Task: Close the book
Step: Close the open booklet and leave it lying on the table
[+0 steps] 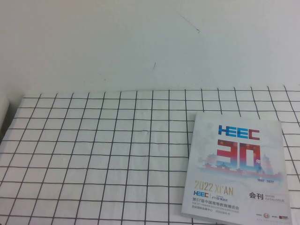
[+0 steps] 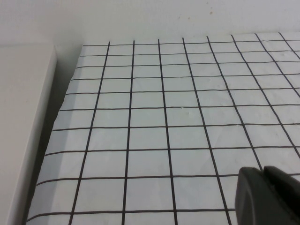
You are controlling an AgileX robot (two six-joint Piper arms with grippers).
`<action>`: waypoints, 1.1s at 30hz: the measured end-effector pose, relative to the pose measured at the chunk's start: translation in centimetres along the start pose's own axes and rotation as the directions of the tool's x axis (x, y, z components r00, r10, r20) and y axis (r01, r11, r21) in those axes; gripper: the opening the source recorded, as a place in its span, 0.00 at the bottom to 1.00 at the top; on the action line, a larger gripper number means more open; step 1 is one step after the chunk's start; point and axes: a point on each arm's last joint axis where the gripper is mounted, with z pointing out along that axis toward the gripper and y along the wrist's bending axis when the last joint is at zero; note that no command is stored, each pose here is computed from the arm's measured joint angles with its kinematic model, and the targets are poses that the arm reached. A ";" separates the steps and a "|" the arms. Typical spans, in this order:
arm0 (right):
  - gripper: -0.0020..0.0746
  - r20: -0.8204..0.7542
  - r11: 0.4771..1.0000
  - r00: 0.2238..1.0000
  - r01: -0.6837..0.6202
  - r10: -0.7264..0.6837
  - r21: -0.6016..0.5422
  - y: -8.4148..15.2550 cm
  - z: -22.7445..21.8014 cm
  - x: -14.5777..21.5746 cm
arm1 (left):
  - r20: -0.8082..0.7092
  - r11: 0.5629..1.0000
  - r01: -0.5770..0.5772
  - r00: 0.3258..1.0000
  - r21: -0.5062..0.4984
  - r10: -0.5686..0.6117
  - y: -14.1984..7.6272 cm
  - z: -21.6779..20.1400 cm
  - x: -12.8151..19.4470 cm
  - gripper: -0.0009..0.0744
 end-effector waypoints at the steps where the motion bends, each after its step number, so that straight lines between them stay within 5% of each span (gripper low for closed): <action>1: 0.02 0.000 1.000 1.000 0.000 0.000 0.000 0.0 0.0 0.0 | 0.000 1.000 0.000 1.000 0.000 0.000 0.0 0.0 0.0 0.01; 10: 0.02 -0.001 1.000 1.000 -0.018 0.018 0.025 -0.1 -0.1 0.0 | 0.000 1.000 0.001 1.000 0.000 -0.001 0.0 0.0 0.0 0.01; 19: 0.02 0.026 0.937 0.995 -0.101 0.098 0.335 -1.6 -1.1 0.3 | 0.000 1.000 0.001 1.000 0.000 -0.001 0.0 0.0 0.0 0.01; 33: 0.02 -0.029 0.875 0.986 -0.130 0.162 0.467 -0.3 1.1 7.9 | 0.001 1.000 0.005 1.000 0.000 -0.005 0.0 0.0 0.0 0.01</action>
